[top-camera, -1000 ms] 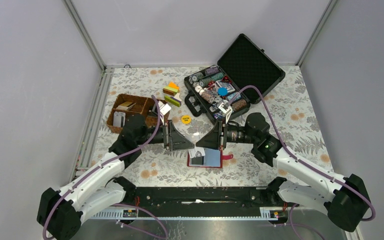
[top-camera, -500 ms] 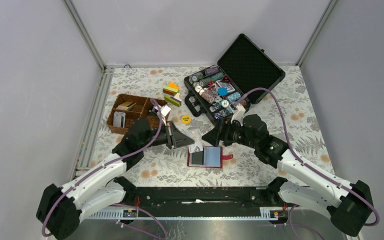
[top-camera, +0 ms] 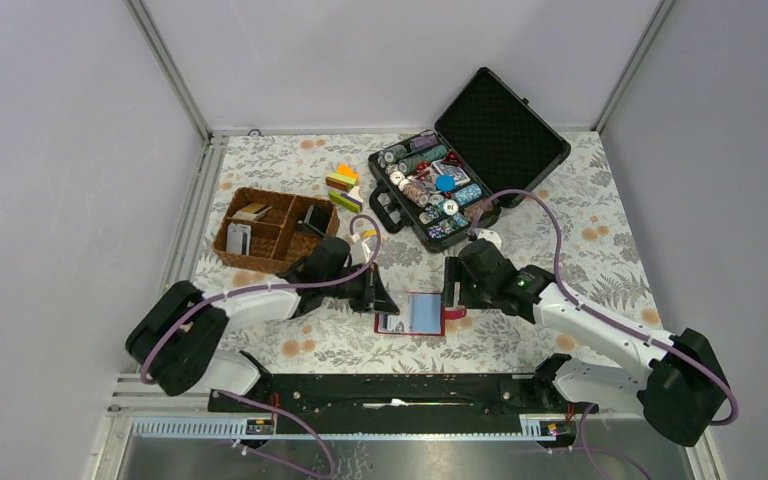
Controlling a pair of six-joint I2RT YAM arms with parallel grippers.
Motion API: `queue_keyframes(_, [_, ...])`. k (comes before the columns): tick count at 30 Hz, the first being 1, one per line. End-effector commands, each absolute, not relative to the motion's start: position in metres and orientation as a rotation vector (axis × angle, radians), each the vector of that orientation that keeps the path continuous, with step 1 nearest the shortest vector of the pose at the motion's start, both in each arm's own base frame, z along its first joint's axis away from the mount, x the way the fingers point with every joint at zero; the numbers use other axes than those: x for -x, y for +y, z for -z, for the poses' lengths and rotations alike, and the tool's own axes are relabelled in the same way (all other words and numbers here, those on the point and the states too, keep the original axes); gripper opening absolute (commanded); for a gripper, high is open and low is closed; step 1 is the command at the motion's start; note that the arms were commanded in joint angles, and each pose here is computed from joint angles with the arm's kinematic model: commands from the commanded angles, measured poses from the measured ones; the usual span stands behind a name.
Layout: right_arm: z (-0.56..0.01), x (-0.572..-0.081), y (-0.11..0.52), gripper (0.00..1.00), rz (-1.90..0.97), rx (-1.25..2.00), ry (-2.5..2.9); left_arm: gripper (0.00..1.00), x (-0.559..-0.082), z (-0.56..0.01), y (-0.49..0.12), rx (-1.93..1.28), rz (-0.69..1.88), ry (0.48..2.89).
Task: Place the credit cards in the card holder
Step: Insert the credit card into the card holder.
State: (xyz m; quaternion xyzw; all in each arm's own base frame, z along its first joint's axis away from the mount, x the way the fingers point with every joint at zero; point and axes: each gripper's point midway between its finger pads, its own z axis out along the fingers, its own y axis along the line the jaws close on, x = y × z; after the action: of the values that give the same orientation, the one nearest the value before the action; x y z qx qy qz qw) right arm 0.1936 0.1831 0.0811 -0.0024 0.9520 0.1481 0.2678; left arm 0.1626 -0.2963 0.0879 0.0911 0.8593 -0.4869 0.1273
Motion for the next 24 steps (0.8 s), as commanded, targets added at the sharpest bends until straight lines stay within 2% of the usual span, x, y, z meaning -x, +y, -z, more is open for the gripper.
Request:
queue_keyframes(1, [-0.066,-0.197,0.164,0.8,-0.262,-0.034,2.586,0.0,-0.169,-0.102,-0.318,-0.381,1.537,2.41])
queue_keyframes(14, [-0.034,-0.191,0.167,0.48,-0.263,-0.041,2.666,0.0,-0.179,-0.074,-0.331,-0.324,1.578,2.463])
queue_keyframes(24, [-0.023,-0.192,0.161,0.33,-0.21,-0.051,2.678,0.0,-0.183,-0.063,-0.329,-0.239,1.548,2.493])
